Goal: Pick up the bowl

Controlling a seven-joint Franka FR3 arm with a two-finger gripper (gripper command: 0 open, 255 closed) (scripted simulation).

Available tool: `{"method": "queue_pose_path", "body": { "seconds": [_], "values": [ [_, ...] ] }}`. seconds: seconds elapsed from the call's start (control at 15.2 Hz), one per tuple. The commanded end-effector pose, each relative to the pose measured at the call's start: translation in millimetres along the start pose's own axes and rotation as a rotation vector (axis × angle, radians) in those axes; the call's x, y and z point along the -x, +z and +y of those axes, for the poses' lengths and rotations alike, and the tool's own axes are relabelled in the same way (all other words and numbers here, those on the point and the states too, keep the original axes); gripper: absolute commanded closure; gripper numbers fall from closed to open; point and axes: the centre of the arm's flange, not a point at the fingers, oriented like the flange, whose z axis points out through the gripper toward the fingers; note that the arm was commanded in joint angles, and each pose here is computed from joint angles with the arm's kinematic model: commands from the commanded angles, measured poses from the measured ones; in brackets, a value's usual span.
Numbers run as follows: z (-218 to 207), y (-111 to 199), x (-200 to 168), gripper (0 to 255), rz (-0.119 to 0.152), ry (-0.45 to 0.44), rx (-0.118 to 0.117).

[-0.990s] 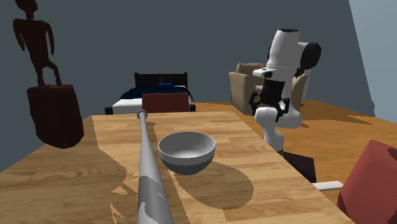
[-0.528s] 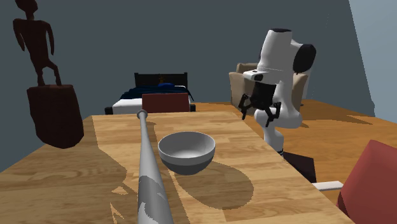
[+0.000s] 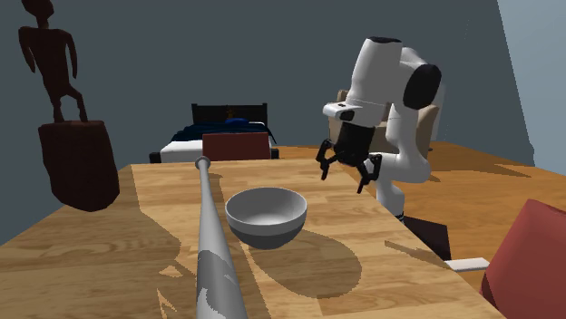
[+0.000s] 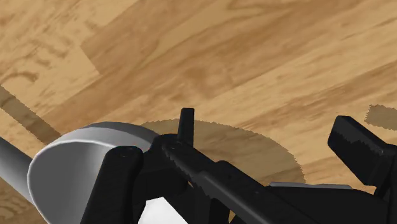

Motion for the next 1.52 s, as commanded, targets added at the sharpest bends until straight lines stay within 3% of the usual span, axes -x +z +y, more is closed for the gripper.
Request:
{"method": "queue_pose_path", "body": {
  "seconds": [0.0, 0.59, 1.25, 1.32, 1.45],
  "values": [
    [7.4, 5.4, -25.4, 0, 0.001, -0.012, 0.010],
    [37.8, 21.5, -136.2, 0, 0.005, -0.064, 0.054],
    [30.8, 61.0, -137.3, 0, 0.005, -0.065, 0.055],
    [30.9, 60.7, -136.6, 255, 0.005, -0.065, 0.055],
    [30.9, 60.5, -136.6, 255, 0.005, -0.065, 0.055]
  ]
}}
